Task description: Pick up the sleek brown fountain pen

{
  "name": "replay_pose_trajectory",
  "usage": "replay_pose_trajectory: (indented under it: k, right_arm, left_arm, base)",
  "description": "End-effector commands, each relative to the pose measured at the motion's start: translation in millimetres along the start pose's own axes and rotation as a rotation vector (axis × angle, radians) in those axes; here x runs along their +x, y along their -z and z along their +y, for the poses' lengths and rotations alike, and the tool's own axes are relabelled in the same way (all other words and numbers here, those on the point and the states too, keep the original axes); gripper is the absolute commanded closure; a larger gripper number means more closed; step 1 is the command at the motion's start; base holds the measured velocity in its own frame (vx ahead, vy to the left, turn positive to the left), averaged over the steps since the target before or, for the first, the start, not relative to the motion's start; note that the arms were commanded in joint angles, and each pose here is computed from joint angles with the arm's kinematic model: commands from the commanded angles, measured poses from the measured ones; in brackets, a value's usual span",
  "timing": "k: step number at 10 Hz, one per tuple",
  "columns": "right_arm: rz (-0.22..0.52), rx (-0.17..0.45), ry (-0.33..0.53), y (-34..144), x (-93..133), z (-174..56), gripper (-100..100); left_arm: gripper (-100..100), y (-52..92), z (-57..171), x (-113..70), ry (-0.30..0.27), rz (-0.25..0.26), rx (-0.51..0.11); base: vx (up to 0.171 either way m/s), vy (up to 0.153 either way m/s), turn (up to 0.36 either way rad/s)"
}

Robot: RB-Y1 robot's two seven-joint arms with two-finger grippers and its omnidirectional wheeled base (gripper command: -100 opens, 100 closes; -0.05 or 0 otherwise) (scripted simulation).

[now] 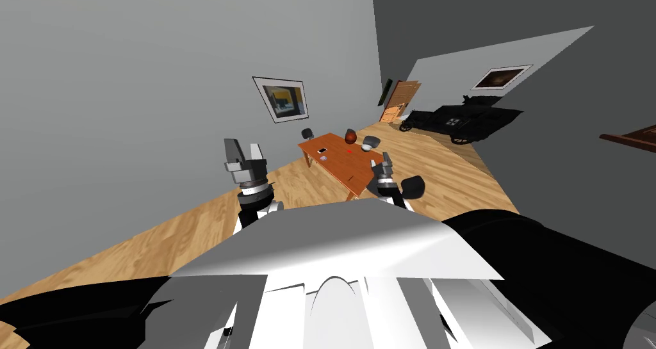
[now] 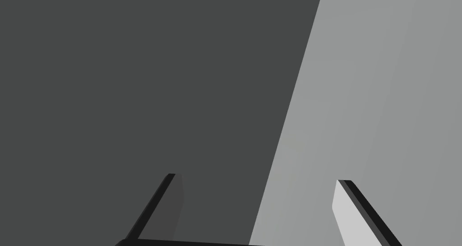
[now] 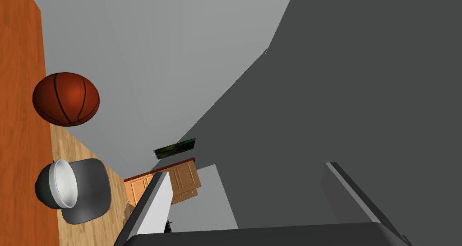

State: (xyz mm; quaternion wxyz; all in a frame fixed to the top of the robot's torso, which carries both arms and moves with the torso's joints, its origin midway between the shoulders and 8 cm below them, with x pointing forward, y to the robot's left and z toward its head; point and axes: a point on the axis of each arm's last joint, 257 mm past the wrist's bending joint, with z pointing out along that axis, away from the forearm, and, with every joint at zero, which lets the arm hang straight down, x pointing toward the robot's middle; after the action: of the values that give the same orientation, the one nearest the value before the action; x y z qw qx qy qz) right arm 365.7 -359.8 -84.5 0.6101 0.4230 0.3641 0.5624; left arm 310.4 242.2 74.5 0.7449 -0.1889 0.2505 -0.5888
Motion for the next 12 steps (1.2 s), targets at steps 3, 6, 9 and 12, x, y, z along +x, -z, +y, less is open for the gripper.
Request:
replay_pose_trajectory:
  k: [3,6,9,12]
  right_arm:
    - [-0.082,0.127,-0.033,10.8,-55,-37,-100]
    - [-0.184,0.242,-0.077,32.9,-111,-69,-100]
    - [-0.245,0.299,-0.104,47.4,-141,-85,-100]
    - [-0.377,0.4,-0.163,81.8,-202,-110,-100]
  left_arm:
    - [0,0.0,0,0.0,0.0,0.0,0.0]
    - [0,0.0,0,0.0,0.0,0.0,0.0]
    - [0,0.0,0,0.0,0.0,0.0,0.0]
    - [0,0.0,0,0.0,0.0,0.0,0.0]
  base:
    - [0.07,0.083,0.006]
    - [0.107,0.135,0.005]
    - [0.075,0.09,0.009]
    - [0.096,0.099,0.02]
